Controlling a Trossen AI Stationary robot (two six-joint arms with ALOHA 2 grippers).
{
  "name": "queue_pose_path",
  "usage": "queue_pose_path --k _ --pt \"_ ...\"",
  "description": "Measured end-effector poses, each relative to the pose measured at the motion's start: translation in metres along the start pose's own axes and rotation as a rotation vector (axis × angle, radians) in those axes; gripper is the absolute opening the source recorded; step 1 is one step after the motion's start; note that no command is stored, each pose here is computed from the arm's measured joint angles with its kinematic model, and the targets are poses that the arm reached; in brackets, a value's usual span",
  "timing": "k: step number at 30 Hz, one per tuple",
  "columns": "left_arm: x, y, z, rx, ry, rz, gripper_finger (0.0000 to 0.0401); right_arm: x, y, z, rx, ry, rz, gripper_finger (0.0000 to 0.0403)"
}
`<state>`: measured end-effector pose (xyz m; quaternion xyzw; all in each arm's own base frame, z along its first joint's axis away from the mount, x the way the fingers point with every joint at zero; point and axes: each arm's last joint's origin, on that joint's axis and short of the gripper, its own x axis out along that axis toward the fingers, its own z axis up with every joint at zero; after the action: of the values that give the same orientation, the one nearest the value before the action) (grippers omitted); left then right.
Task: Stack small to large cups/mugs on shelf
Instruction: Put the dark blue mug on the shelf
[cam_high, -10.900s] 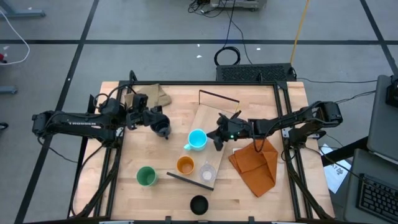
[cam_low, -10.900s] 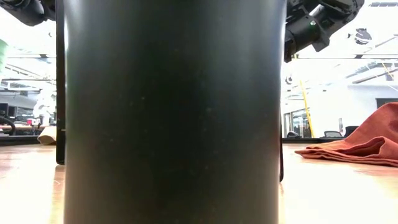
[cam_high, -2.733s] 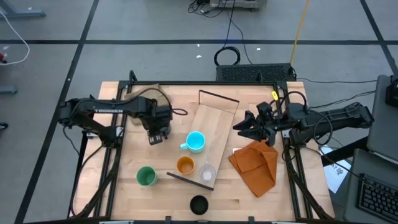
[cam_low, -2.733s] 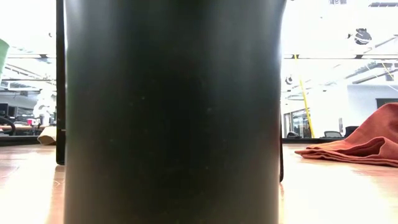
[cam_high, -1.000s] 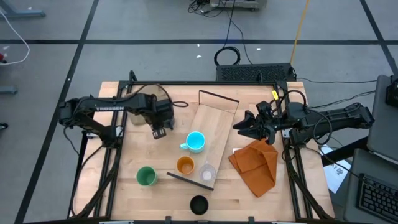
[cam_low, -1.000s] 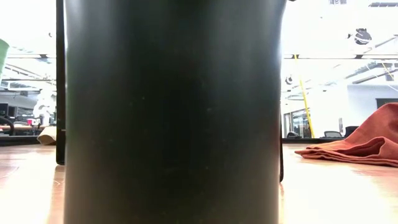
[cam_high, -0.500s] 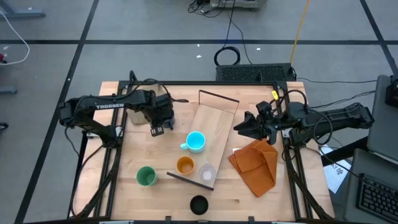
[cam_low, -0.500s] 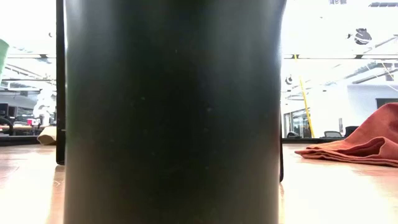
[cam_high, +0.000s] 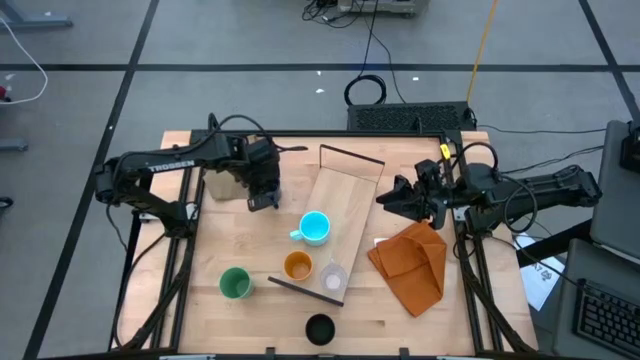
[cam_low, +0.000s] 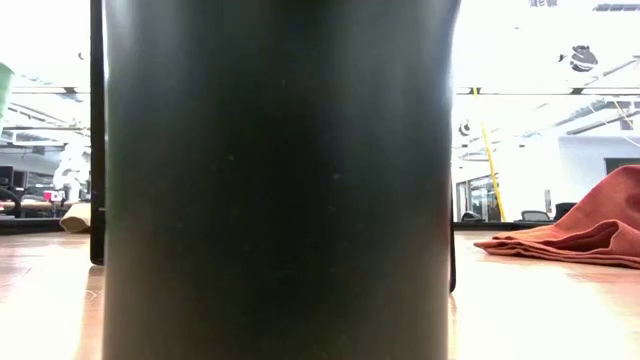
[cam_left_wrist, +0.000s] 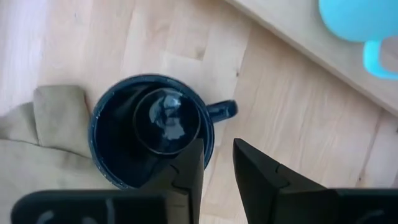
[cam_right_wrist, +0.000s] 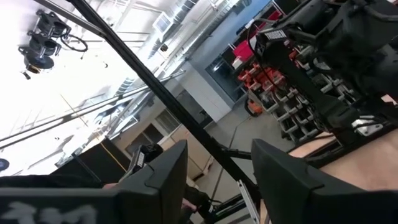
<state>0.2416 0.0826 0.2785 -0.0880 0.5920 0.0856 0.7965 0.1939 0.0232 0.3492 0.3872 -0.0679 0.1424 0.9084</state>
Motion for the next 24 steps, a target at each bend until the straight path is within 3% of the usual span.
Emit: queue_pose_path --k 3,7,10,13,17,24 --pt "0.003 0.001 -0.002 -0.001 0.01 -0.005 0.0088 0.0 0.0 0.0 0.001 -0.001 0.0 0.0178" --pt "0.002 0.005 -0.002 -0.108 0.012 0.103 0.0088 0.0 0.0 0.0 -0.006 -0.003 0.003 0.0176" --pt "0.002 0.005 -0.003 -0.17 0.017 0.114 0.0088 0.0 0.0 0.0 -0.007 -0.002 0.003 0.0174" --pt "0.004 0.0 -0.005 -0.097 0.054 0.036 0.0088 0.0 0.0 0.0 -0.013 0.007 0.007 0.0175" --pt "0.008 -0.011 -0.004 -0.111 0.079 -0.081 0.0088 0.0 0.002 -0.002 -0.01 0.043 0.039 0.0175" --pt "0.005 -0.019 -0.003 -0.112 0.075 -0.108 0.0105 0.0 0.004 -0.005 -0.038 0.06 0.05 0.0172"
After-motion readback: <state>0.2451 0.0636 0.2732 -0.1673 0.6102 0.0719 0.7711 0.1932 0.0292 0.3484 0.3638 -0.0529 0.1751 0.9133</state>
